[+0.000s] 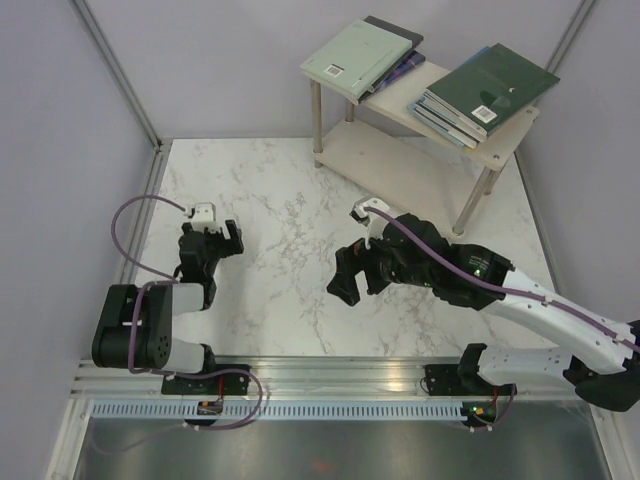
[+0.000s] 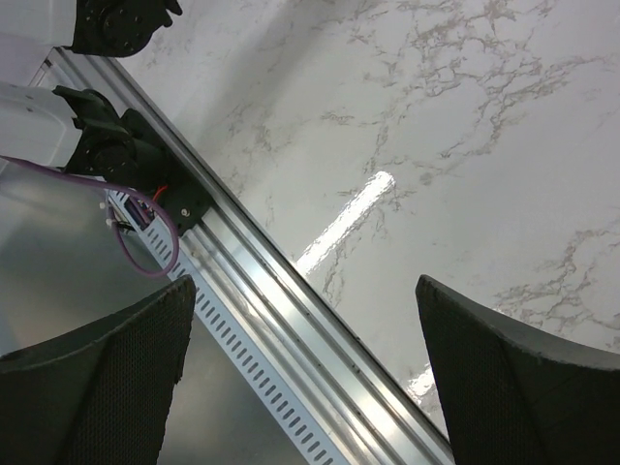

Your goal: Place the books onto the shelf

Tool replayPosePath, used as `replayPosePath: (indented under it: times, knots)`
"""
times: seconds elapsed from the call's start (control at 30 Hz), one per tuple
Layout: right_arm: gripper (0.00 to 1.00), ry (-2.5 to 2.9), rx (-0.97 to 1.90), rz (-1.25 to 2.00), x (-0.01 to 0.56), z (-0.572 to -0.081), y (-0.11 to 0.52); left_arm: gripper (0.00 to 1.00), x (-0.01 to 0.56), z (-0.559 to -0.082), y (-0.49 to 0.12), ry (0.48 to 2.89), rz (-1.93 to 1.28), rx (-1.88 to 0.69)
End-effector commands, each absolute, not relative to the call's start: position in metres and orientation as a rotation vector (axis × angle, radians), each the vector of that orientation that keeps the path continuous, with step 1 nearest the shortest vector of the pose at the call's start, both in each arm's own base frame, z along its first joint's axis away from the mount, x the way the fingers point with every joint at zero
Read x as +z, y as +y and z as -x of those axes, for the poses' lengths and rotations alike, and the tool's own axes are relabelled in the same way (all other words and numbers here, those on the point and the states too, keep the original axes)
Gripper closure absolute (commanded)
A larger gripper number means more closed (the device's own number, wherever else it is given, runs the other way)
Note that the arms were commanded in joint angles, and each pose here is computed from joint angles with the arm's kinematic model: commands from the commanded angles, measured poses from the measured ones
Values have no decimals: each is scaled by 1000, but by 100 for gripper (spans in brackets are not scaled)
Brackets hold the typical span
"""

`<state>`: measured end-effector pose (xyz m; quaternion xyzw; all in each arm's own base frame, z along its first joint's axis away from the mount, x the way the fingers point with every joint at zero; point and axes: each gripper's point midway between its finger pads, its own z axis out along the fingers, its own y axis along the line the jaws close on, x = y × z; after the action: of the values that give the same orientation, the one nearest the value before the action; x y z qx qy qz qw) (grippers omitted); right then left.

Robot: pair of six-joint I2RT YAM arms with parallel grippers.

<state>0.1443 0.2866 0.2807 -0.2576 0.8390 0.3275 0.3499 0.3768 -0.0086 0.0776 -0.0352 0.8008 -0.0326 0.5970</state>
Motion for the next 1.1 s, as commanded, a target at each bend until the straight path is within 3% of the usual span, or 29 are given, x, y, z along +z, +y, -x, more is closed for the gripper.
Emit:
replayPosePath:
  times: [0.0, 0.1, 0.17, 0.6, 1.07]
  knots:
    - [2, 2090, 889, 630, 294, -154, 299, 13, 102, -374, -20, 1688, -65, -97]
    - [2, 2040, 899, 543, 310, -162, 297, 11, 104, -374, -24, 1675, -87, -105]
    - [2, 2001, 892, 489, 321, -166, 290, 0, 106, -373, -23, 1661, -86, -103]
    - [2, 1811, 865, 185, 357, -179, 234, 0, 105, -372, -23, 1663, -84, -103]
    - [2, 1898, 936, 248, 323, -170, 259, 0, 105, -372, -23, 1661, -84, -103]
